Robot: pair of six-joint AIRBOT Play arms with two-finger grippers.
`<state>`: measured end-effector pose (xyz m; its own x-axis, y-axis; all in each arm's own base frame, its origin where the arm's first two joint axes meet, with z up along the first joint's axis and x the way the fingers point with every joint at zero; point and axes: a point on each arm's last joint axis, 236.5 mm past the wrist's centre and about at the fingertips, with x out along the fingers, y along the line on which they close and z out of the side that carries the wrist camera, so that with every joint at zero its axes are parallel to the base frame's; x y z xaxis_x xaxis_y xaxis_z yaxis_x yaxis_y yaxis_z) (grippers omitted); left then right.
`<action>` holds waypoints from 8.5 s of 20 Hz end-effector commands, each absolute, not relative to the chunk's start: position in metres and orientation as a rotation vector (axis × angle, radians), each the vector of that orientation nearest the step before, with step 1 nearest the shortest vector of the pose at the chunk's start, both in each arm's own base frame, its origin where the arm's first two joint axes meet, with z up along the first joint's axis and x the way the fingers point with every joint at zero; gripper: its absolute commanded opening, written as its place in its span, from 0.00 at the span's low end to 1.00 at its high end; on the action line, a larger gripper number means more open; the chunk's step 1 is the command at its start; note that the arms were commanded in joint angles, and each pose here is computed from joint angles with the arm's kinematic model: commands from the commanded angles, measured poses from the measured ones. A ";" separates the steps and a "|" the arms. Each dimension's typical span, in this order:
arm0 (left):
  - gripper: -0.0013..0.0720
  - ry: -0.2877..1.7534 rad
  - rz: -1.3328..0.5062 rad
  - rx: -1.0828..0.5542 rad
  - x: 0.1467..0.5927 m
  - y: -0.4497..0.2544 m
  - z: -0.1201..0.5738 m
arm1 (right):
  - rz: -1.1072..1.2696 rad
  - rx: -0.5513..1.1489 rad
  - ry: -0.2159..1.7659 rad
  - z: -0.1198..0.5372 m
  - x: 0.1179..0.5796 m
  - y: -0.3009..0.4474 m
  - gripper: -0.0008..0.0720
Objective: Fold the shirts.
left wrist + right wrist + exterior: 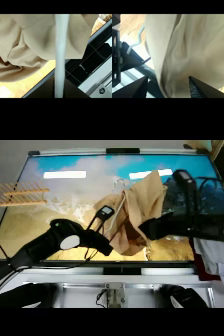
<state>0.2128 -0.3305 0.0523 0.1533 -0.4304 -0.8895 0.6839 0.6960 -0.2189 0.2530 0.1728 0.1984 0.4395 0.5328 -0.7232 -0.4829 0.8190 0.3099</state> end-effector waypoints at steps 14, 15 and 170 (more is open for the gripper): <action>0.09 1.192 -0.945 0.596 0.199 -0.286 0.045 | 0.935 -0.704 0.845 0.141 0.358 0.020 0.85; 0.09 1.196 -0.934 0.589 0.203 -0.282 0.045 | 0.956 -0.795 0.835 0.137 0.361 0.019 0.85; 0.83 -0.191 -0.703 -0.055 0.328 -0.250 0.426 | -0.338 -0.196 0.038 0.462 0.349 -0.092 0.11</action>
<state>0.3294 -0.2526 0.4213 0.7443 -0.6442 0.1759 0.6563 0.7543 -0.0147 0.3712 -0.0029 0.4191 0.9897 0.0485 -0.1349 -0.0700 0.9848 -0.1592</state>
